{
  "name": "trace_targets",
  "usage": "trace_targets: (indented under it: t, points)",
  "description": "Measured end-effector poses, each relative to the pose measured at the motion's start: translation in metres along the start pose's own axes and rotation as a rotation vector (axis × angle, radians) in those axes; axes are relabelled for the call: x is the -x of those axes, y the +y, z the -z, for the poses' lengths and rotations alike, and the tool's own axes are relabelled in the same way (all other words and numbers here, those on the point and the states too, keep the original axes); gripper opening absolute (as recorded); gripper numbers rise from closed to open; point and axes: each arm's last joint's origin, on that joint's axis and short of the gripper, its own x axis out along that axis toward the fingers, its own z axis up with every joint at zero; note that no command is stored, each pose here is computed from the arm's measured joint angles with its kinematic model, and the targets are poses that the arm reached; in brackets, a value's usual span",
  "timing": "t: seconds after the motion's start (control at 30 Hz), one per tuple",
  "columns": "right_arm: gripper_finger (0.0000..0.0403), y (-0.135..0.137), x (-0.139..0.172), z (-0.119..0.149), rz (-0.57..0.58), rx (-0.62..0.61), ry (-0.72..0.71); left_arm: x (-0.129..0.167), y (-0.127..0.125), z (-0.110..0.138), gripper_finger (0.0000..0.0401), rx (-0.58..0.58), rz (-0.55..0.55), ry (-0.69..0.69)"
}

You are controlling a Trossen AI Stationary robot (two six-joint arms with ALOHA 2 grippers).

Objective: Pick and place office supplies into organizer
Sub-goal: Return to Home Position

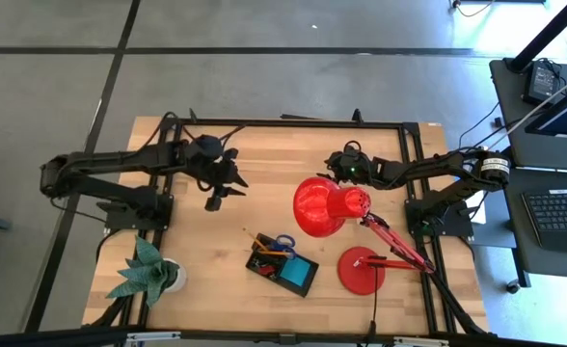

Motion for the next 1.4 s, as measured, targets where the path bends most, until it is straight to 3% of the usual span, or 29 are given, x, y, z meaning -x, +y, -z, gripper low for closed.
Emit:
trace_targets:
  t: [0.23,0.37,0.47,0.67,1.0,1.4]
  points:
    - [0.0260,0.000,0.000,-0.002,-0.006,0.096,-0.027,-0.019,0.011,0.051,0.0106,0.023,-0.016,-0.115]
    - [0.0260,0.002,0.004,-0.002,-0.117,0.106,-0.189,-0.017,0.018,0.073,0.0102,0.066,-0.004,-0.159]
    - [0.0260,-0.004,0.009,0.012,-0.108,0.088,-0.254,-0.009,0.025,0.085,0.0099,0.109,-0.058,-0.161]
    - [0.0260,-0.023,0.026,0.038,-0.051,-0.003,-0.293,0.016,0.033,0.099,0.0092,0.098,-0.080,-0.244]
    - [0.0260,-0.040,0.066,0.053,0.006,-0.047,-0.451,0.045,0.027,0.130,0.0074,0.065,-0.211,-0.356]
    - [0.0260,-0.046,0.091,0.063,0.025,-0.067,-0.528,0.073,0.019,0.128,0.0051,0.082,-0.374,-0.465]
